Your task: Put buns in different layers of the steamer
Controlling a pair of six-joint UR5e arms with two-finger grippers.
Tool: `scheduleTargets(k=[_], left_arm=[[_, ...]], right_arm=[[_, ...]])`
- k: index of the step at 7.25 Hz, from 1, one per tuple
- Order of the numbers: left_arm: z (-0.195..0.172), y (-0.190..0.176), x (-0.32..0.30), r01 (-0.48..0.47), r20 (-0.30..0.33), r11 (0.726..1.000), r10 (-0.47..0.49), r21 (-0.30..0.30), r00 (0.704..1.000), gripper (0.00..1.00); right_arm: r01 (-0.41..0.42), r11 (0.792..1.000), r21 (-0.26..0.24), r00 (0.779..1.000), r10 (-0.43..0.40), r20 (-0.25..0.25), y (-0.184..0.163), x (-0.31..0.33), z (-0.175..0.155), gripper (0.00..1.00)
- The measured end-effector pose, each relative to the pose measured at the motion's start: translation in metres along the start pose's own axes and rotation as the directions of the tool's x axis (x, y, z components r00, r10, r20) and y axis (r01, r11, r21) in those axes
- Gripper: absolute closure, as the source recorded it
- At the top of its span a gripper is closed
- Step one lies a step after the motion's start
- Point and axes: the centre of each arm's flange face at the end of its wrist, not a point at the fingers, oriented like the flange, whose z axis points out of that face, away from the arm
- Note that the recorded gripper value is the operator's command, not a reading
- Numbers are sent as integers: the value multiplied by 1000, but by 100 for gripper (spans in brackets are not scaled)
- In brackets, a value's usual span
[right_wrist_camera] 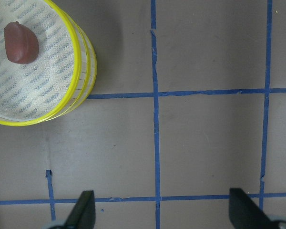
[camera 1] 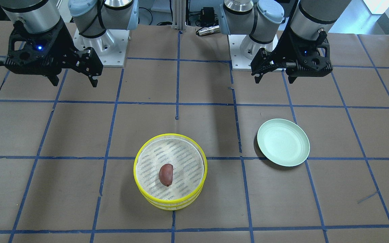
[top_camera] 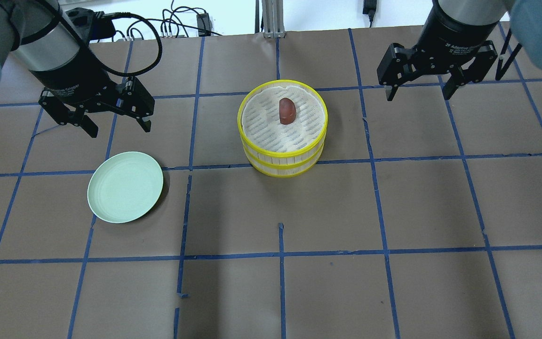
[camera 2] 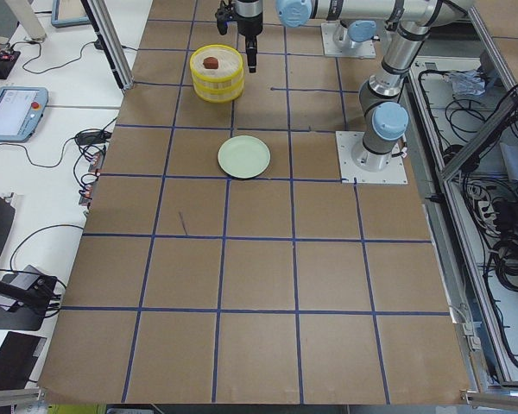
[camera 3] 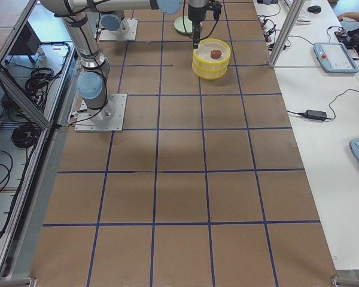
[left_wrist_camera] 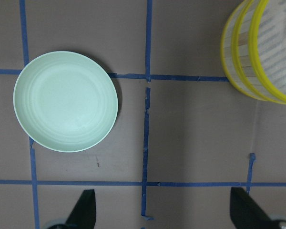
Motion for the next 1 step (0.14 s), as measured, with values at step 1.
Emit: scheduleTargets(k=[1], left_arm=[[0,0,0,0,1,1000,0,-2,1000,0]], right_arm=[[0,1000,-1,1000,0,0,0,0,0,0]])
